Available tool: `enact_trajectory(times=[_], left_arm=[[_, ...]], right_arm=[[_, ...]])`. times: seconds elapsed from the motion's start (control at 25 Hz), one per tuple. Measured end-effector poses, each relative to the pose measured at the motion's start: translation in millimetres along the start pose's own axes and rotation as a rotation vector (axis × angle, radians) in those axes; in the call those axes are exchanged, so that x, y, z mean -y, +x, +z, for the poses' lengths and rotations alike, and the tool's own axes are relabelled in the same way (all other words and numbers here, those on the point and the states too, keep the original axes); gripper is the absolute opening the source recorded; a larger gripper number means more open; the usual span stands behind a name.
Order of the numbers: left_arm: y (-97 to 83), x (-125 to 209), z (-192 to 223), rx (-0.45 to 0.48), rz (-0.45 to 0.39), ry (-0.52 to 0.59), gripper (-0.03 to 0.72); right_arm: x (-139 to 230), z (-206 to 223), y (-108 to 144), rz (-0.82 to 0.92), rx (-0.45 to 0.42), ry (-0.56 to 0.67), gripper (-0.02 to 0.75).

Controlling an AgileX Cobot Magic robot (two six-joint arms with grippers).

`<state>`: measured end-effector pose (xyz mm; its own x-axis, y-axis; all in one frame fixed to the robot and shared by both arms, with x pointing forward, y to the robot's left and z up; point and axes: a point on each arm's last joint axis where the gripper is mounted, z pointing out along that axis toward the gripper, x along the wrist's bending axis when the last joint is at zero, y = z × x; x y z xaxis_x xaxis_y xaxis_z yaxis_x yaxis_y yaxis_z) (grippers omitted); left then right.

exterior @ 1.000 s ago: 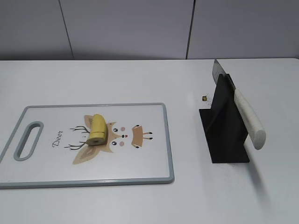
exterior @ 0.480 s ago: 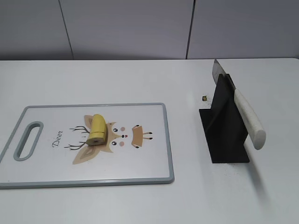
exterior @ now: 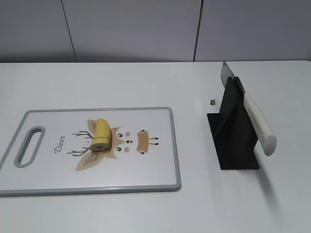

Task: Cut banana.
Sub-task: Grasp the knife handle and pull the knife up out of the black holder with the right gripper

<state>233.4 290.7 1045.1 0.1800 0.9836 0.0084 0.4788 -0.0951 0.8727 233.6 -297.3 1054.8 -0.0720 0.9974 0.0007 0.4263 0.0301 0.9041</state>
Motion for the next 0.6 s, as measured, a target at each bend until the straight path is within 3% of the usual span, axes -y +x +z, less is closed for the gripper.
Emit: enact_trajectory(times=[0.6], left_arm=[[0.0,0.0,0.0,0.000,0.000,0.000,0.490]], right_arm=[[-1.8,2.8,0.0,0.006,0.000,0.021,0.582]])
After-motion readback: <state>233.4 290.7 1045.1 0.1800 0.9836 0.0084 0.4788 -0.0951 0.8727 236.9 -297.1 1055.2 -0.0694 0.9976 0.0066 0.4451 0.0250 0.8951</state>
